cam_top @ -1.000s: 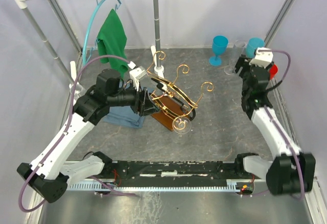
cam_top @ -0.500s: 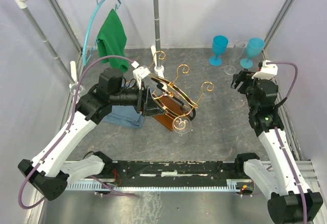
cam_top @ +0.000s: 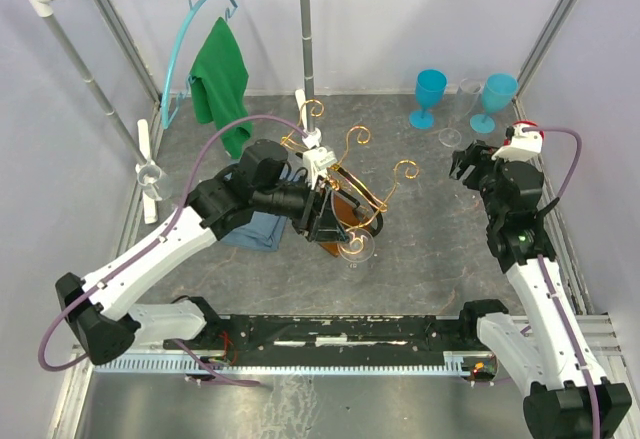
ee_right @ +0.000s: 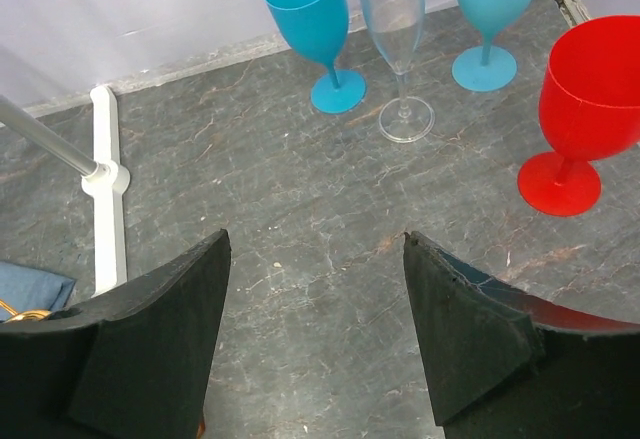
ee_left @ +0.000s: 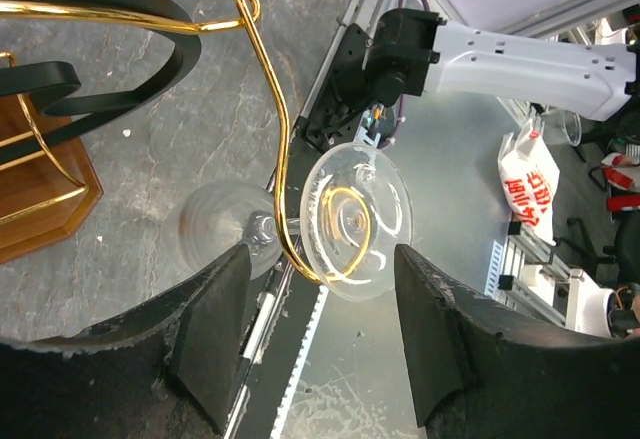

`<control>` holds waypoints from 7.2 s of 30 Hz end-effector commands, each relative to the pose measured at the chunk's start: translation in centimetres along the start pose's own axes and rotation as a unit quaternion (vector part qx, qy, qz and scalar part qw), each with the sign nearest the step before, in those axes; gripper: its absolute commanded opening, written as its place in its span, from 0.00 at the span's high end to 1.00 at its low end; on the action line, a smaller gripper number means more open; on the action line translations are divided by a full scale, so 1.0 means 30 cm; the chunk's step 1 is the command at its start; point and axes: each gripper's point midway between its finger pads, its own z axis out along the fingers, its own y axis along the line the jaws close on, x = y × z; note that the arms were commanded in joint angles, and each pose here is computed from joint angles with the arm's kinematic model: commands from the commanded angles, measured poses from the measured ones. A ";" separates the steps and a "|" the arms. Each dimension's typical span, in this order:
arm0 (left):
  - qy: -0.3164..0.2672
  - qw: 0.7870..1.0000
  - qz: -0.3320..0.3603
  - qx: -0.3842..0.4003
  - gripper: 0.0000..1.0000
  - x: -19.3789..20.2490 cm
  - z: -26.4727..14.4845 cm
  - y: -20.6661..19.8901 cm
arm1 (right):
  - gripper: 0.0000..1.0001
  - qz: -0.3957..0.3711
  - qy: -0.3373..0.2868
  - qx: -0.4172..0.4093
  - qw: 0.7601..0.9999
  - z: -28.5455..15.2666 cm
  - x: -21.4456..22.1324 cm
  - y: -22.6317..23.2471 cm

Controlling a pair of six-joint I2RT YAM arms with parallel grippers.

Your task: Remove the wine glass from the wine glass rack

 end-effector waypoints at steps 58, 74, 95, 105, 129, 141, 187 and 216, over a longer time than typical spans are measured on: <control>0.044 0.993 0.007 0.106 0.56 0.021 0.155 -0.176 | 0.23 0.000 -0.031 0.046 0.998 -0.033 -0.028 -0.060; 0.041 0.993 0.009 0.114 0.83 0.008 0.153 -0.203 | 0.23 0.001 -0.030 0.047 0.998 -0.038 -0.026 -0.061; 0.032 0.998 0.037 0.037 0.86 -0.014 0.077 -0.166 | 0.22 0.001 -0.022 0.050 0.998 -0.035 -0.009 -0.067; 0.014 0.998 0.052 -0.016 0.88 -0.081 0.056 -0.123 | 0.22 0.000 -0.021 0.051 0.998 -0.037 -0.007 -0.069; 0.055 0.998 0.011 -0.010 0.90 0.025 0.035 -0.109 | 0.22 -0.001 -0.014 0.053 0.998 -0.027 0.005 -0.071; 0.023 0.998 -0.010 -0.056 0.97 -0.010 -0.077 -0.058 | 0.22 -0.001 -0.010 0.054 0.998 -0.023 0.019 -0.073; -0.058 0.986 -0.128 0.094 0.97 -0.017 -0.171 -0.152 | 0.22 -0.004 0.001 0.061 0.998 -0.014 0.045 -0.085; -0.065 0.981 -0.171 0.069 0.97 0.050 -0.157 -0.114 | 0.22 -0.005 0.005 0.065 0.998 -0.019 0.049 -0.088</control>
